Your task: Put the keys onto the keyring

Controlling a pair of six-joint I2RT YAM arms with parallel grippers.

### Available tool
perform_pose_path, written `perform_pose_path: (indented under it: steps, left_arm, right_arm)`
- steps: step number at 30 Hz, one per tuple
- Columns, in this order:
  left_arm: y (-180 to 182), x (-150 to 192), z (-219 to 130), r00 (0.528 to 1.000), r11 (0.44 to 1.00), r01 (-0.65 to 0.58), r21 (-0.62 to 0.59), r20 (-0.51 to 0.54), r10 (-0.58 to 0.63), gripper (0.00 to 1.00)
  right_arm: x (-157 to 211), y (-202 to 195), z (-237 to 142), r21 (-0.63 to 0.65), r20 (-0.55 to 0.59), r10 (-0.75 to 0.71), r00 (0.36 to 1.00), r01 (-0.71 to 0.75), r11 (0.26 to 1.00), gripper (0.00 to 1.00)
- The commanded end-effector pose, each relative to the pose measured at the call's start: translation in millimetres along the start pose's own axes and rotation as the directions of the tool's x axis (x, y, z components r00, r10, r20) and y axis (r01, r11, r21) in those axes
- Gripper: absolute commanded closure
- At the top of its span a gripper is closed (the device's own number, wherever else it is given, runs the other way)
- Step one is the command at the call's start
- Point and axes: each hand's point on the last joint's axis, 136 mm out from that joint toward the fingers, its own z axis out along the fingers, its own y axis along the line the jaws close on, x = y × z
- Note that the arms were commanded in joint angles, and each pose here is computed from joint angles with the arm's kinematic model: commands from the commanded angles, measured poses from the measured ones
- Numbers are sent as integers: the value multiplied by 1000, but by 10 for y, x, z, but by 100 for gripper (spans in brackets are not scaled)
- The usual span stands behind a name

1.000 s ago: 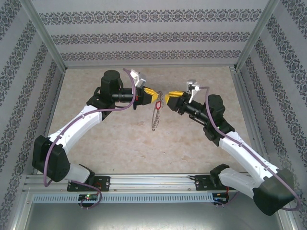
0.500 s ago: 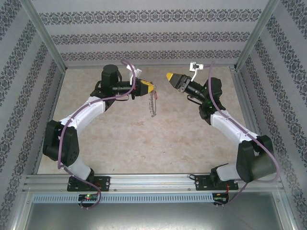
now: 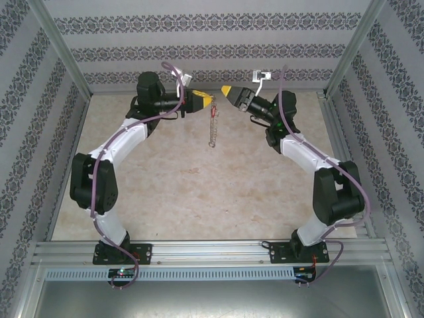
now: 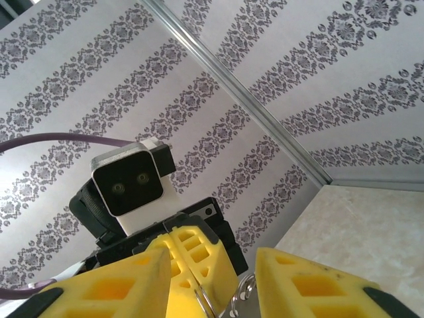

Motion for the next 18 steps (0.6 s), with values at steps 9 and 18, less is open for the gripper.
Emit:
perform_pose_path:
  steps: [9, 18]
  left_arm:
    - [174, -349, -44, 997, 999, -25, 40, 73, 22, 100]
    - [229, -317, -60, 996, 999, 5, 32, 92, -8, 100]
  right_arm:
    - [-189, -101, 75, -132, 50, 10, 999, -3, 991, 65]
    - [-92, -115, 51, -176, 54, 43, 998, -33, 984, 64]
